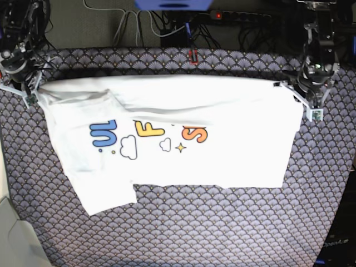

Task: Fold the T-shirt properly
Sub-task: 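Lower the edge onto the mat and open both grippers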

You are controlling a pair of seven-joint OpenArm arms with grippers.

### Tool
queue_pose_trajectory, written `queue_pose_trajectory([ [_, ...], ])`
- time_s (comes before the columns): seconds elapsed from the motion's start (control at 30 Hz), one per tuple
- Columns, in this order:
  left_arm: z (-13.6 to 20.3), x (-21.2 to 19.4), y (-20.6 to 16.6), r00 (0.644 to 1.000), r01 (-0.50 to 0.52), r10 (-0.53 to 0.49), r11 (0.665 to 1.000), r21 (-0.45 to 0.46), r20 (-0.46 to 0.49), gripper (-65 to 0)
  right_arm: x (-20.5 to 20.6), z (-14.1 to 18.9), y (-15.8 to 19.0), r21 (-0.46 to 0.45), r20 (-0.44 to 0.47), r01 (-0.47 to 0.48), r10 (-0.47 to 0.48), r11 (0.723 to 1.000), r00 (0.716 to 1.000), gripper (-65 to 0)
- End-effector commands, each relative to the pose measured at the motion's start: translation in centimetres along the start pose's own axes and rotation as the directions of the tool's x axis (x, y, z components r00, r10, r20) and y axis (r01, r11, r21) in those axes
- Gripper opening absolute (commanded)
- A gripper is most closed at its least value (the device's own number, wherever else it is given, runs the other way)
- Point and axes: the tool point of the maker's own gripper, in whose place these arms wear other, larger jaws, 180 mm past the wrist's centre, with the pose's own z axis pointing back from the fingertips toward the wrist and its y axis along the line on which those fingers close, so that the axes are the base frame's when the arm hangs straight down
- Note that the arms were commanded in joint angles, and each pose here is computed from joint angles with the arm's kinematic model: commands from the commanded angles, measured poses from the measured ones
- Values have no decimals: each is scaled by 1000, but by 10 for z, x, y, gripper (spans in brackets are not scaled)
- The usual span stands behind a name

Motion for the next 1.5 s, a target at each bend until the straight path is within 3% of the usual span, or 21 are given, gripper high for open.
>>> queue_pose_trajectory([
  [0.0,5,10,16,999,1,-3,999,44,34,-633,0,5,-14,-41,1,-12,12,999,1000,-650],
  [0.23,7,-1,25,1000,2,-3,998,67,13,-633,-21,9,-3,-15,-46,-22,21,1000,999,-650],
  [0.73,9,-25,25,999,5,-3,998,62,-38,-627,-30,8,20,24,-60,22,-21,999,998,-650],
  [0.83,9,-25,25,999,5,-3,998,62,-40,-617,-31,8,20,25,-63,22,-20,999,998,-593],
  [0.9,8,-26,23,999,11,-9,998,57,-44,-555,-31,9,19,22,-64,26,-24,999,998,-523],
  [1.03,8,-28,17,998,43,-42,999,21,-49,-329,-32,9,18,19,-66,27,-25,999,998,-384],
  [1.13,10,-28,10,995,88,-89,996,-20,-44,-200,-35,11,13,5,-75,35,-34,999,997,-337],
  [1.23,12,-30,17,996,78,-78,997,-13,-47,-146,-41,14,4,-20,-84,50,-51,999,995,-331],
  [1.47,19,-15,57,1000,4,-4,997,81,4,-141,-51,21,-19,-85,-96,78,-86,993,992,-331],
])
